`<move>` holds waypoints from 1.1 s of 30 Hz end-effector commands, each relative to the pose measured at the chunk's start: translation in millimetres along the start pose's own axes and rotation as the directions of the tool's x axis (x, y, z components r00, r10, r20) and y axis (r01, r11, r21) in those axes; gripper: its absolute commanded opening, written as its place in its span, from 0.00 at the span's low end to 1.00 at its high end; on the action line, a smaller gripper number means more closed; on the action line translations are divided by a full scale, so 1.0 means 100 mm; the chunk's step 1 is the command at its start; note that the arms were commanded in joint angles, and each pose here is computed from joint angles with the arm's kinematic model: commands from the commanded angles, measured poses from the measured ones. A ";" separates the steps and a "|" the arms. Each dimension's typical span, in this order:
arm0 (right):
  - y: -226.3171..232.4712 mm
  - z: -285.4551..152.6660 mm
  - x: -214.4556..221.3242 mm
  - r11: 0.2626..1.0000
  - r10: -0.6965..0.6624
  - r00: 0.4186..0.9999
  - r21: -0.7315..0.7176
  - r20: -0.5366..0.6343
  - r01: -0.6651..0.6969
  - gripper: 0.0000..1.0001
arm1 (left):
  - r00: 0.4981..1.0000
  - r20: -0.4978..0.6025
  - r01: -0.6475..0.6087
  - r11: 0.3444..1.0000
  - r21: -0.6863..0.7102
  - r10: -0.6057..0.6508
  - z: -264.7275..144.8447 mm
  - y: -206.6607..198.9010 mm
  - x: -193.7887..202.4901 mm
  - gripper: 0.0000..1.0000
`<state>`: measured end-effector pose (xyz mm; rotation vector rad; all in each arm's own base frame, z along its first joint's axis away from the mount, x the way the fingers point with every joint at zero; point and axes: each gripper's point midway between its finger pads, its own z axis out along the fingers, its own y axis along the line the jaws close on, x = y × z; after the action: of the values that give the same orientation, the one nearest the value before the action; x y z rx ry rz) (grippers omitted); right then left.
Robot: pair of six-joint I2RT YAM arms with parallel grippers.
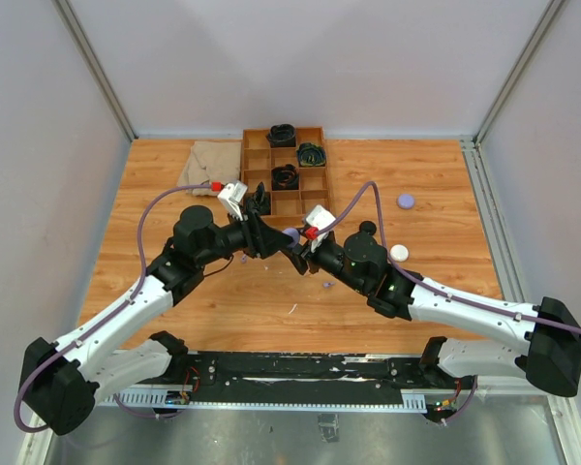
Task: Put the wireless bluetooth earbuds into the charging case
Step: Pick up the charging case at the center of the board.
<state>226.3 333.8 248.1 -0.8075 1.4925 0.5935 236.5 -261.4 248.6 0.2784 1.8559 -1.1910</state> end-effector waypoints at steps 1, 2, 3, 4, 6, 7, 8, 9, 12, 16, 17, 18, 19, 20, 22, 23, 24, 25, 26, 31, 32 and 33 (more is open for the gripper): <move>0.06 -0.03 -0.14 1.000 -0.011 0.998 -0.021 0.062 0.012 0.37 | 1.000 0.006 -0.018 0.999 0.041 0.017 0.02 -0.08 0.00 0.51; 0.06 -0.02 -0.14 1.000 -0.015 0.998 -0.022 0.062 0.017 0.38 | 1.000 0.006 -0.019 0.999 0.043 0.019 0.01 -0.08 0.00 0.49; 0.06 -0.02 -0.14 1.000 -0.020 0.998 -0.022 0.064 0.021 0.38 | 1.000 0.007 -0.021 0.999 0.048 0.020 0.01 -0.09 0.00 0.46; 0.06 -0.03 -0.15 0.999 -0.024 0.998 -0.021 0.066 0.025 0.39 | 1.000 0.007 -0.023 0.998 0.053 0.023 0.01 -0.10 -0.01 0.43; 0.06 -0.03 -0.14 0.999 -0.034 0.997 -0.025 0.067 0.036 0.40 | 0.999 0.006 -0.033 0.998 0.058 0.033 0.01 -0.11 -0.01 0.39; 0.06 -0.03 -0.14 0.999 -0.040 0.997 -0.025 0.069 0.042 0.41 | 0.999 0.008 -0.039 0.998 0.057 0.039 0.01 -0.12 -0.03 0.36; 0.05 -0.04 -0.15 0.999 -0.045 0.997 -0.023 0.070 0.047 0.43 | 0.999 0.007 -0.047 0.998 0.052 0.046 0.00 -0.12 -0.03 0.33; 0.05 -0.04 -0.15 0.998 -0.051 0.996 -0.024 0.070 0.052 0.45 | 0.999 0.008 -0.054 0.997 0.050 0.054 0.00 -0.12 -0.04 0.30; 0.04 -0.07 -0.16 0.997 -0.072 0.994 -0.027 0.077 0.074 0.51 | 0.997 0.009 -0.075 0.996 0.049 0.075 -0.01 -0.13 -0.07 0.23; 0.03 -0.13 -0.17 0.994 -0.100 0.992 -0.038 0.077 0.103 0.63 | 0.993 0.008 -0.118 0.992 0.043 0.118 -0.03 -0.14 -0.11 0.19; 0.02 -0.15 -0.16 0.993 -0.106 0.992 -0.045 0.074 0.109 0.66 | 0.991 0.005 -0.132 0.990 0.041 0.132 -0.03 -0.14 -0.12 0.18; 0.02 -0.17 -0.17 0.992 -0.108 0.992 -0.057 0.071 0.113 0.68 | 0.989 0.001 -0.146 0.989 0.038 0.146 -0.04 -0.14 -0.13 0.18; 0.01 -0.19 -0.17 0.991 -0.110 0.991 -0.067 0.070 0.115 0.70 | 0.987 -0.005 -0.158 0.987 0.035 0.159 -0.04 -0.14 -0.14 0.17; 0.00 -0.21 -0.17 0.990 -0.111 0.991 -0.079 0.067 0.117 0.71 | 0.985 -0.006 -0.173 0.984 0.036 0.173 -0.05 -0.15 -0.15 0.17; -0.02 -0.26 -0.17 0.988 -0.111 0.992 -0.102 0.066 0.118 0.74 | 0.979 -0.014 -0.201 0.978 0.048 0.202 -0.06 -0.19 -0.18 0.16; 0.00 -0.29 -0.18 0.984 -0.109 0.991 -0.133 0.071 0.118 0.75 | 0.976 -0.018 -0.217 0.974 0.059 0.219 -0.06 -0.22 -0.19 0.16; -0.01 -0.31 -0.19 0.981 -0.104 0.992 -0.155 0.077 0.115 0.75 | 0.972 -0.025 -0.233 0.970 0.069 0.235 -0.07 -0.24 -0.19 0.16; -0.01 -0.34 -0.20 0.978 -0.099 0.992 -0.178 0.082 0.112 0.76 | 0.967 -0.028 -0.251 0.965 0.080 0.253 -0.07 -0.26 -0.20 0.16; -0.01 -0.37 -0.21 0.973 -0.092 0.992 -0.202 0.089 0.108 0.76 | 0.962 -0.034 -0.268 0.959 0.090 0.272 -0.08 -0.29 -0.21 0.16; -0.08 -0.50 -0.26 0.955 -0.036 0.994 -0.291 0.098 0.064 0.75 | 0.927 -0.054 -0.358 0.920 0.160 0.370 -0.12 -0.42 -0.25 0.16; -0.08 -0.52 -0.27 0.949 -0.028 0.995 -0.310 0.099 0.058 0.75 | 0.919 -0.055 -0.375 0.910 0.180 0.389 -0.14 -0.46 -0.25 0.16; -0.07 -0.54 -0.29 0.942 -0.021 0.994 -0.331 0.104 0.055 0.74 | 0.910 -0.055 -0.392 0.898 0.200 0.410 -0.15 -0.49 -0.25 0.16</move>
<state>218.4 291.4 281.2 -0.9622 1.3292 0.7043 226.2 -264.2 287.2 0.6243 1.7405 -1.0736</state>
